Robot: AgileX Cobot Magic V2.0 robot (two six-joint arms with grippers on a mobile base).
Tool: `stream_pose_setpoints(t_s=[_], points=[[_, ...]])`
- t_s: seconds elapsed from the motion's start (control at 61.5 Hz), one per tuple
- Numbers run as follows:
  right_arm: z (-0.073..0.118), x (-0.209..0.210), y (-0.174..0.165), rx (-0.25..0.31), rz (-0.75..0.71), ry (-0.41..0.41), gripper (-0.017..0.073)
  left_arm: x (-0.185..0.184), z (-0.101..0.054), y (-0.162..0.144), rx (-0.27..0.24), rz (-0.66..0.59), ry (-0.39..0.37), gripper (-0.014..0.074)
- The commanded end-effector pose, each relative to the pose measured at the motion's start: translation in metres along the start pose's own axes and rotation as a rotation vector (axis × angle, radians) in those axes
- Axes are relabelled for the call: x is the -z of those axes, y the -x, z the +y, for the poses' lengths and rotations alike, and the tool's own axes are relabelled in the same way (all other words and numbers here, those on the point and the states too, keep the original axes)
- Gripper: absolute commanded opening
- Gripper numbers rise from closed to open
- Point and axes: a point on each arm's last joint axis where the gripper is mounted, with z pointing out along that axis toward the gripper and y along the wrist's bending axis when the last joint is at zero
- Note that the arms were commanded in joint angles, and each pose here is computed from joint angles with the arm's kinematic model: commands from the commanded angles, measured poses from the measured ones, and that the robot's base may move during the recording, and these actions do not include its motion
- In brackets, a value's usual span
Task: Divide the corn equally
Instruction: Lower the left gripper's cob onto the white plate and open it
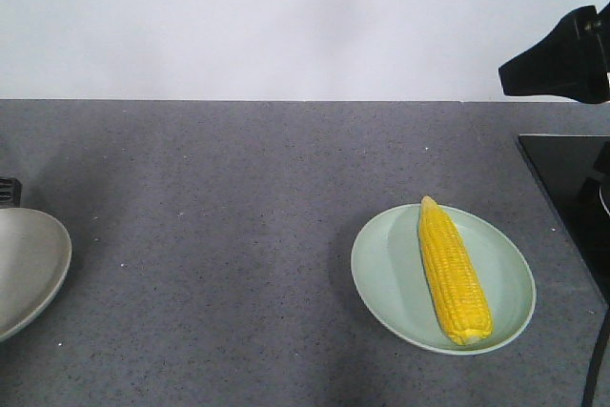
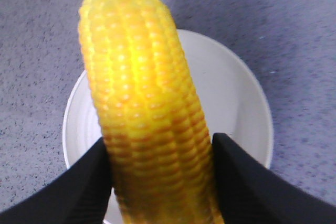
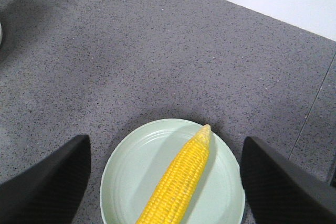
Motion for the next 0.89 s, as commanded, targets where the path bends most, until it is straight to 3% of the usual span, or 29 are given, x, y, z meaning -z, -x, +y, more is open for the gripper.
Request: stream_pose_setpoints(t_s=[0.0,0.13,0.325,0.715,0.878], points=[[0.004,0.013,0.008,0.01,-0.083,-0.015,0.0571,-0.005,0.002,0.012,-0.006,-0.037,0.017,0.0128],[0.004,0.013,0.008,0.01,-0.083,-0.015,0.0571,-0.026,-0.005,0.015,-0.061,0.026,0.03,0.013],[0.004,0.013,0.007,0.011,-0.079,-0.012,0.0571,-0.044,-0.012,0.016,-0.081,0.08,0.037,0.0185],[0.005,0.013,0.007,0.011,-0.074,-0.01,0.0571,-0.044,-0.013,0.018,-0.085,0.064,0.03,0.0615],[0.005,0.013,0.007,0.011,-0.074,-0.01,0.0571,-0.044,-0.013,0.019,-0.091,0.051,0.024,0.0661]])
